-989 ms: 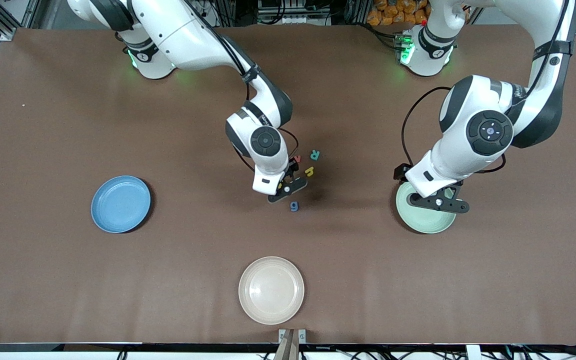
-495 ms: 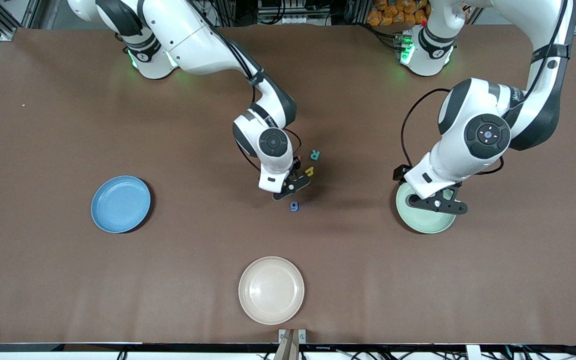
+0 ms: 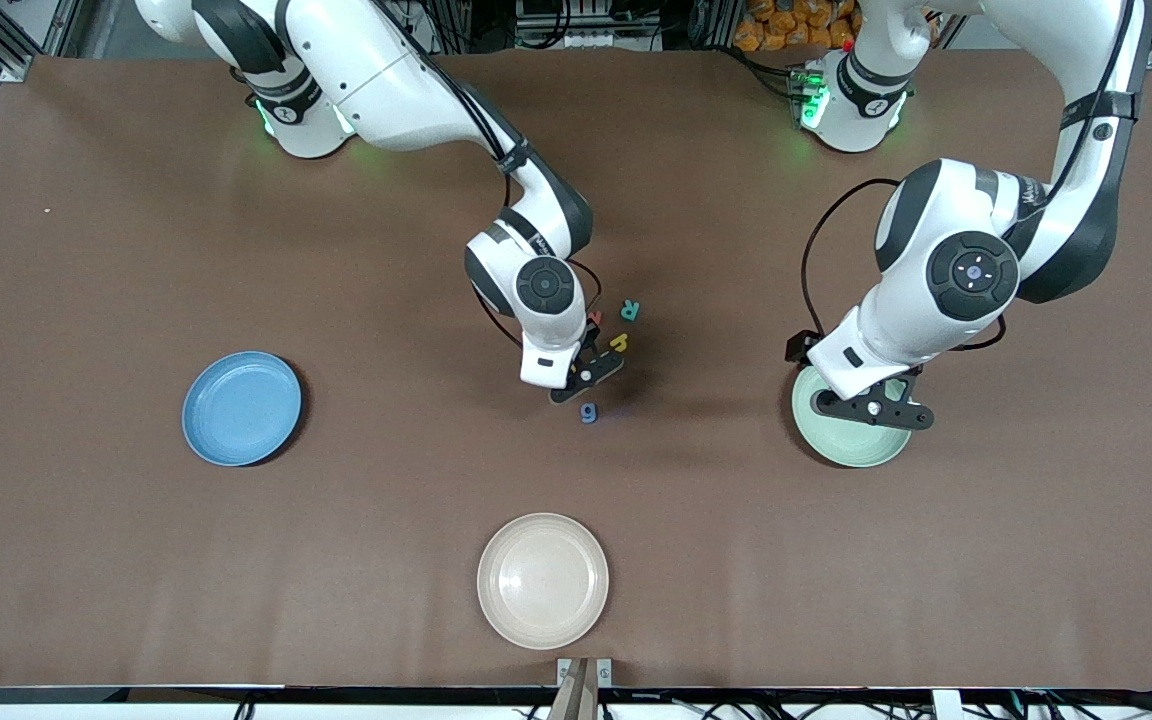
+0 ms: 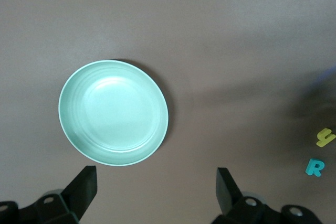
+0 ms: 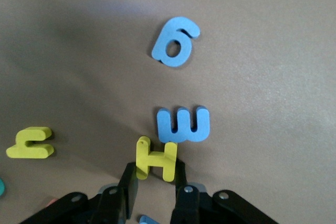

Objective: Sort uppercase to blue plate, lowercase to green plate
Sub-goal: 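Carry the H to the blue plate while the left gripper reaches letters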

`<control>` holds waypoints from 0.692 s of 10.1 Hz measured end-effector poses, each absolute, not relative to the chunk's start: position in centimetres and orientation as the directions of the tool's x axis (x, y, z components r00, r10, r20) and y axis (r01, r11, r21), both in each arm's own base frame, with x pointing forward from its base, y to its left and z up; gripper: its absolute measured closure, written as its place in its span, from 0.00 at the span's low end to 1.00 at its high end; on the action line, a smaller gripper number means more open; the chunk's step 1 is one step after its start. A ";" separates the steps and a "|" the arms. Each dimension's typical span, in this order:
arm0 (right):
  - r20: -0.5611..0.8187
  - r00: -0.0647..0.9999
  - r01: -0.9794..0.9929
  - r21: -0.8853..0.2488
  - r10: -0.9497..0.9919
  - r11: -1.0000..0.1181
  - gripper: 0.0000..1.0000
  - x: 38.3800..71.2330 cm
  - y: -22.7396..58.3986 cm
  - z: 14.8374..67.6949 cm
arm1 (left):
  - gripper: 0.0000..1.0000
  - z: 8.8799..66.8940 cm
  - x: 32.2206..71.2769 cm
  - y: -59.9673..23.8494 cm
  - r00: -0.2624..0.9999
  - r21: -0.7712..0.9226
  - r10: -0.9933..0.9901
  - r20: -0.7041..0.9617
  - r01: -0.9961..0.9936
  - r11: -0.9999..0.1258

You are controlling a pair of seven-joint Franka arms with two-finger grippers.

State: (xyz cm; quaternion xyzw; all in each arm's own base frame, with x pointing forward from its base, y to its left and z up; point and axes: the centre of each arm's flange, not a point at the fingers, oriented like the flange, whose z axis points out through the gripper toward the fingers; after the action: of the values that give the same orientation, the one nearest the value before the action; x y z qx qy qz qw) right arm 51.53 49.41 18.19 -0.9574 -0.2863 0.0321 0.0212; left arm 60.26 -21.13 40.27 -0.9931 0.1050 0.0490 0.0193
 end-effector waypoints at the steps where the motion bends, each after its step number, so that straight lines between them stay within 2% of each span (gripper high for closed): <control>1: -0.047 0.825 0.560 -0.059 0.563 -0.826 0.67 51.5 49.4 18.2 | 0.00 40.2 60.3 -21.1 0.973 -0.028 -0.207 -0.102 -0.210 -0.977; 4: -0.041 0.804 0.591 -0.057 0.594 -0.804 0.67 52.5 48.9 19.0 | 0.00 40.2 60.3 -21.2 0.973 -0.028 -0.207 -0.101 -0.211 -0.977; 7: -0.142 0.782 0.605 -0.064 0.607 -0.794 0.67 54.5 46.0 22.5 | 0.00 39.9 60.5 -21.3 0.974 -0.026 -0.207 -0.093 -0.210 -0.977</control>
State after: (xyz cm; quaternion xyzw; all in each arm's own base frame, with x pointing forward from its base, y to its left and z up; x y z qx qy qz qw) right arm 54.53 45.96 22.52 -0.9438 -0.3211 0.0776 0.0073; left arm 60.47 -21.27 39.89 -0.9933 0.1050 0.0452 0.0177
